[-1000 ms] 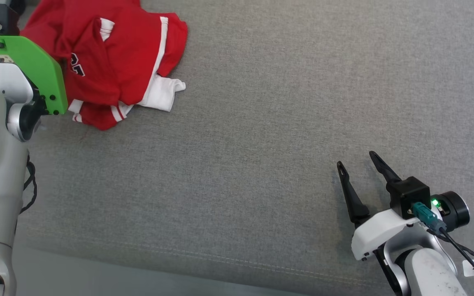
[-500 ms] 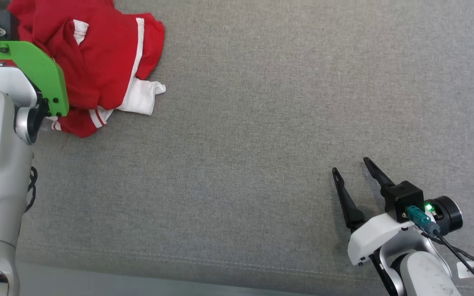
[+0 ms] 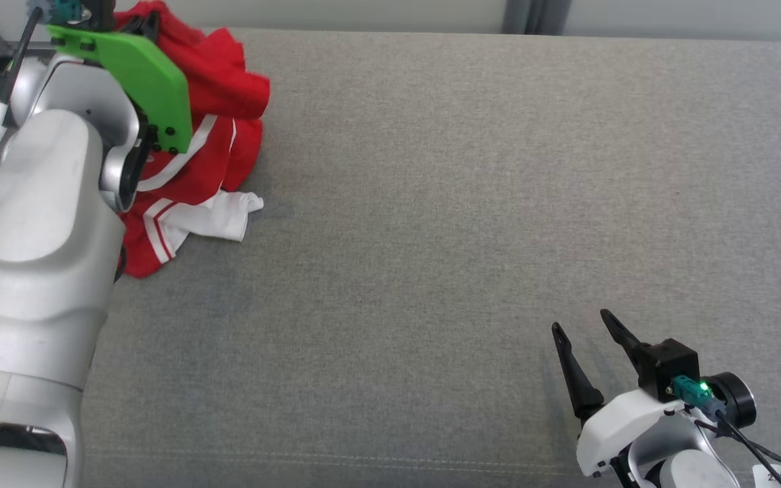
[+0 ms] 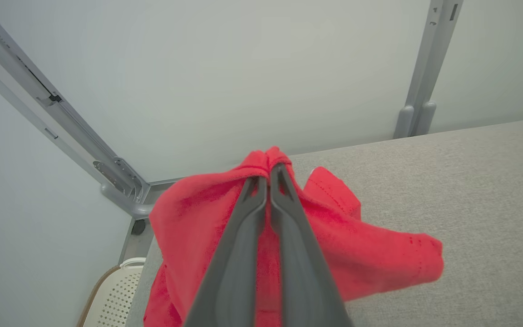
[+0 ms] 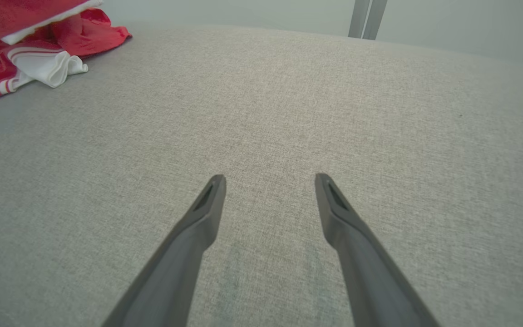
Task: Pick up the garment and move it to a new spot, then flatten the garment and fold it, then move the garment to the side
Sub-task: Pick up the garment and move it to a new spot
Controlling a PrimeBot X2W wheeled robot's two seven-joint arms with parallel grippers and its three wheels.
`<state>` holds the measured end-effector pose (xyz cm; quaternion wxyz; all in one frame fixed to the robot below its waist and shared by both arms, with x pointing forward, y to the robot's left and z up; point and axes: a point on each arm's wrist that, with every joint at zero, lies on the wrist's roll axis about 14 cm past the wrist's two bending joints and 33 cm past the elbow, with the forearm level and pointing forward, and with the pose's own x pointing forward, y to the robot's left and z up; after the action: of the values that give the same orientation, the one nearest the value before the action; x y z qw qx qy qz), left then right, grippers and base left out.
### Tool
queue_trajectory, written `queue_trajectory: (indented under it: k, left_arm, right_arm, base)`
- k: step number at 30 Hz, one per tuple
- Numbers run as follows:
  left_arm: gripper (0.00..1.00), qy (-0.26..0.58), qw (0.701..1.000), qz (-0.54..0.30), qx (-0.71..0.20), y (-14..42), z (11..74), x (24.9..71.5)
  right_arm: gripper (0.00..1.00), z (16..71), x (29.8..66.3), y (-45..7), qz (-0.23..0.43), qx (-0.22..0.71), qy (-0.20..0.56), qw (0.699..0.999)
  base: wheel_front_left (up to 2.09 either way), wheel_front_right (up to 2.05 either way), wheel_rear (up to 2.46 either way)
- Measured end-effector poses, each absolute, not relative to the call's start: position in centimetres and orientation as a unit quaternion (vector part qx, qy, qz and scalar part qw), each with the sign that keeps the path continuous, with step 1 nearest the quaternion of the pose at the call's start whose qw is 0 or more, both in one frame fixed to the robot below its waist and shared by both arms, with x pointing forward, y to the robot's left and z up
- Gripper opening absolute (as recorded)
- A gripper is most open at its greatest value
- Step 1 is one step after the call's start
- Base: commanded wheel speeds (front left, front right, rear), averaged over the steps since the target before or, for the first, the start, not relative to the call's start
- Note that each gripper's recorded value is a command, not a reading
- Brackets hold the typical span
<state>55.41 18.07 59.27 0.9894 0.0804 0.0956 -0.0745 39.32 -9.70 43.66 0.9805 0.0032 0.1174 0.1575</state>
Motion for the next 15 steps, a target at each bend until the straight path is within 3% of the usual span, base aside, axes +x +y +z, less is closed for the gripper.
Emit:
queue_trajectory:
  k: [5, 15]
  left_arm:
    - [0.0, 0.011, 0.984, -0.163, 0.065, 10.3, 64.0, 55.3]
    - [0.0, -0.054, 0.95, -0.306, -0.014, -2.5, 68.3, 53.0]
  right_arm:
    - [1.0, 44.5, 38.0, -11.8, 0.126, 0.009, 0.108, 0.986]
    - [1.0, 46.0, 36.0, -16.4, 0.056, 0.015, 0.082, 0.995]
  base:
    - [0.0, 0.0, 0.0]
    - [0.0, 0.0, 0.0]
